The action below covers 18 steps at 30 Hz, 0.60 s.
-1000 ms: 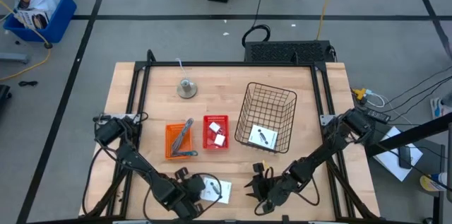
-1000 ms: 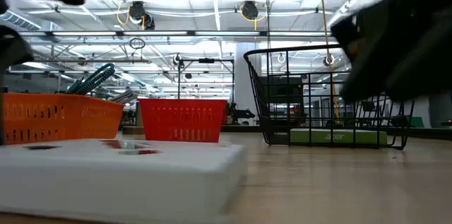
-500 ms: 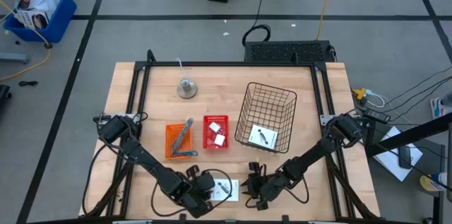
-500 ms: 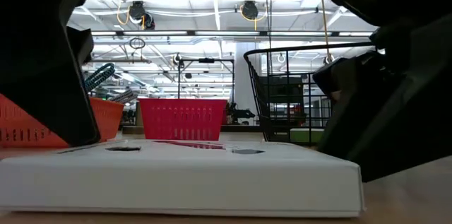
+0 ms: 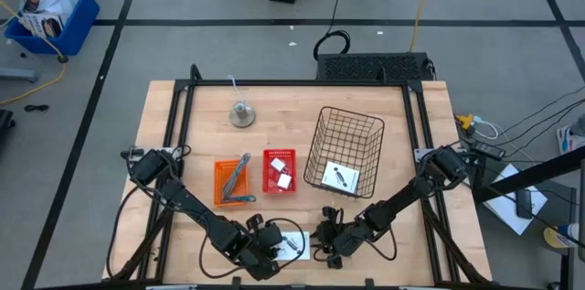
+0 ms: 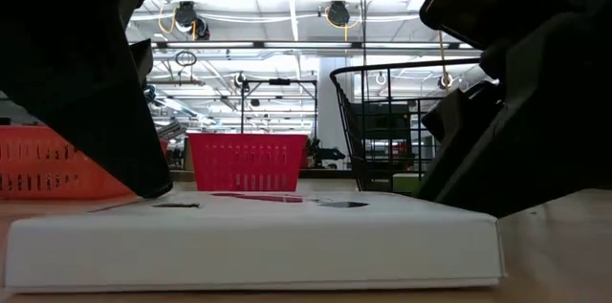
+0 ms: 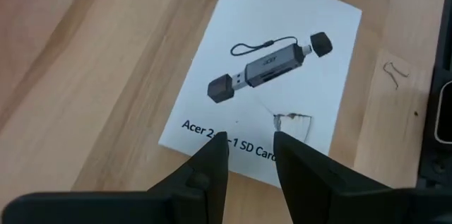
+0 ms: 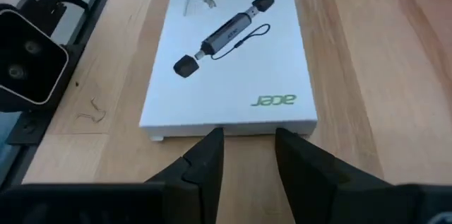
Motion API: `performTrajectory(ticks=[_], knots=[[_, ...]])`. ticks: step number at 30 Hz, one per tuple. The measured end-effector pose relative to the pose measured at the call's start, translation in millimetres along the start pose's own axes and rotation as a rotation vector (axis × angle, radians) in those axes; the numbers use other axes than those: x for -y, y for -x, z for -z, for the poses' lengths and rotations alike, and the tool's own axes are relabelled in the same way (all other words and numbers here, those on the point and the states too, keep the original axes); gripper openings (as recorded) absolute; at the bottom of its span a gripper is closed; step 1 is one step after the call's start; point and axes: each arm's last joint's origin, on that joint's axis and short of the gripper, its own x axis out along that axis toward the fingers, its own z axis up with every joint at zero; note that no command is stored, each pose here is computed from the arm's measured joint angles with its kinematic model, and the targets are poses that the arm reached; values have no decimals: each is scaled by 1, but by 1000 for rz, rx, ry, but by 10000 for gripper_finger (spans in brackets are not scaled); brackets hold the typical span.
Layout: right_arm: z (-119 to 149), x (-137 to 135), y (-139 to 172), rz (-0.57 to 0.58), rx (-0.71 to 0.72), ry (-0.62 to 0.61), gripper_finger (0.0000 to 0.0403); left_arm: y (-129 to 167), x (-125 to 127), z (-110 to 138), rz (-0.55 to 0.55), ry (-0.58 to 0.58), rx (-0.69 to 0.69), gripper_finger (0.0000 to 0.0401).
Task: Pick and place items into bin
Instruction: Put the card reader into the basket
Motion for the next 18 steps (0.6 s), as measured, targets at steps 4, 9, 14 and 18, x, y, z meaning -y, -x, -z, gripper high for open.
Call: performTrajectory(ticks=[4, 9, 14, 18], knots=[[-3, -4, 0, -57, 29, -9, 121, -15, -1, 5, -7, 11, -22, 124], [-5, -6, 1, -106, 39, -20, 121, -21, -1, 7, -6, 28, -23, 124], [-11, -9, 1, -141, 100, -17, 121, -22, -1, 7, -1, 25, -22, 124], [-15, -12, 2, -159, 145, 7, 121, -22, -1, 7, -2, 23, -24, 124]])
